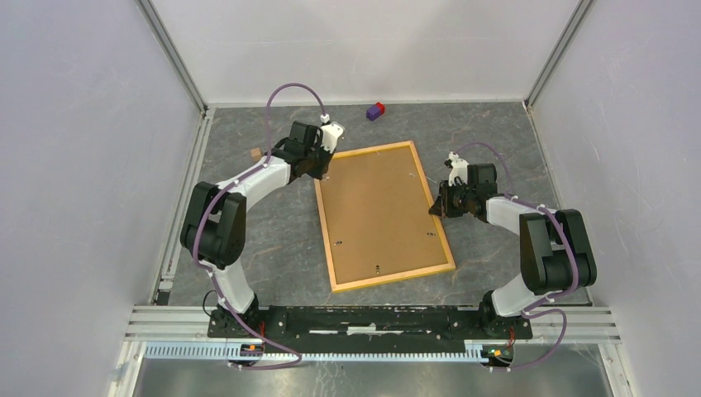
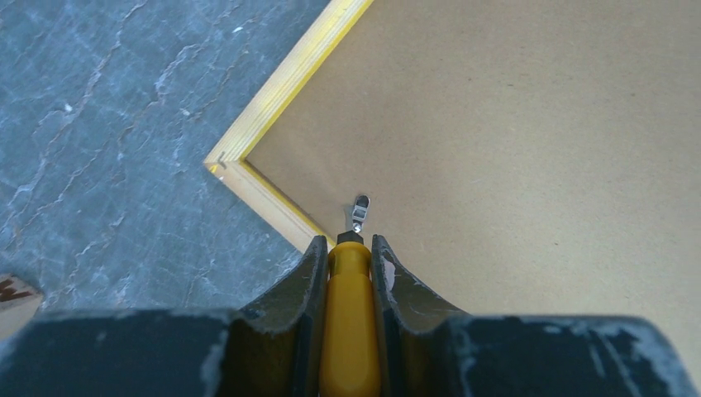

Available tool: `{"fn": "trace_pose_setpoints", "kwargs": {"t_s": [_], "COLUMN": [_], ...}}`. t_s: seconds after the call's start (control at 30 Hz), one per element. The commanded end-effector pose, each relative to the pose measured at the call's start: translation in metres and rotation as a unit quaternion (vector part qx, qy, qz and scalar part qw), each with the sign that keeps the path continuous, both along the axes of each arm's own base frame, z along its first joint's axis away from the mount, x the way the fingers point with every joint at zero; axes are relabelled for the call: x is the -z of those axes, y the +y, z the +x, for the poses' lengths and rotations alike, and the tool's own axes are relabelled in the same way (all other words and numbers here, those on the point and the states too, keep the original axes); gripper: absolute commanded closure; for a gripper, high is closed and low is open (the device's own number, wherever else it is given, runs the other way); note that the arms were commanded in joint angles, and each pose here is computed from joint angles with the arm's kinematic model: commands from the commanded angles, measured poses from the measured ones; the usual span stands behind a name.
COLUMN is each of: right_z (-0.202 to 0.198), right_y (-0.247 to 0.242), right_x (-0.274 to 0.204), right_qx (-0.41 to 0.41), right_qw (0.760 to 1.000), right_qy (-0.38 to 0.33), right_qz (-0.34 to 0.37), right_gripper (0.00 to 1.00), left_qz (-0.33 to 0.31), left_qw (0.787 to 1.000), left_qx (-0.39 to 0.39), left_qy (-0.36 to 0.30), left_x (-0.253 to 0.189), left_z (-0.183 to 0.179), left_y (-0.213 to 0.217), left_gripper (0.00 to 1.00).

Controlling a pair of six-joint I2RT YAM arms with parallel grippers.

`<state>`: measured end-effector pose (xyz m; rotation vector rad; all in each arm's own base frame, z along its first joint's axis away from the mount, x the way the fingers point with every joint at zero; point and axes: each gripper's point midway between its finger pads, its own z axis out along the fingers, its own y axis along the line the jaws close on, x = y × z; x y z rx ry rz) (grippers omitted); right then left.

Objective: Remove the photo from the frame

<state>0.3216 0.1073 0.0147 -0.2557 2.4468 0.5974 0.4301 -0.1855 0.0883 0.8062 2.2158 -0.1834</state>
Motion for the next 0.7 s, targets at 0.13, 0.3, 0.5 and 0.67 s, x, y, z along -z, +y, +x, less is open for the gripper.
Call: {"fn": "trace_pose_setpoints", "kwargs": {"t_s": [0.13,0.3,0.5,0.67], "right_z": [-0.066,-0.062,-0.046,-0.024], "right_y": [-0.003,-0.003,-0.016,-0.035], "right_x": [0.052,0.050,0.047,0.045], "right_qx": [-0.030,-0.034,-0.064,-0.105], "right_qw": [0.991,0.991,0.991,0.981], "right_qy": [0.129,0.122,0.080,0.067], "right_qz": [-0.031,-0.034,-0.085,-0.149], "right_gripper": [1.00,1.00,1.00,1.00], "left_qz": [-0.025,-0.031,-0.068,-0.083], "left_qw": [0.995,0.998,0.997,0.996], "left_qx": [0.073,0.049,0.038,0.028], "left_qy": [0.055,0.033,0.018,0.016], "left_x": [0.005,-0.013,-0.045,-0.056], "left_z": [-0.041,-0.030,-0.025,-0.029], "left_y": [-0.020,-0.019,-0.025,-0.020], "left_gripper": [0.98,0.98,0.98,0.98]}}
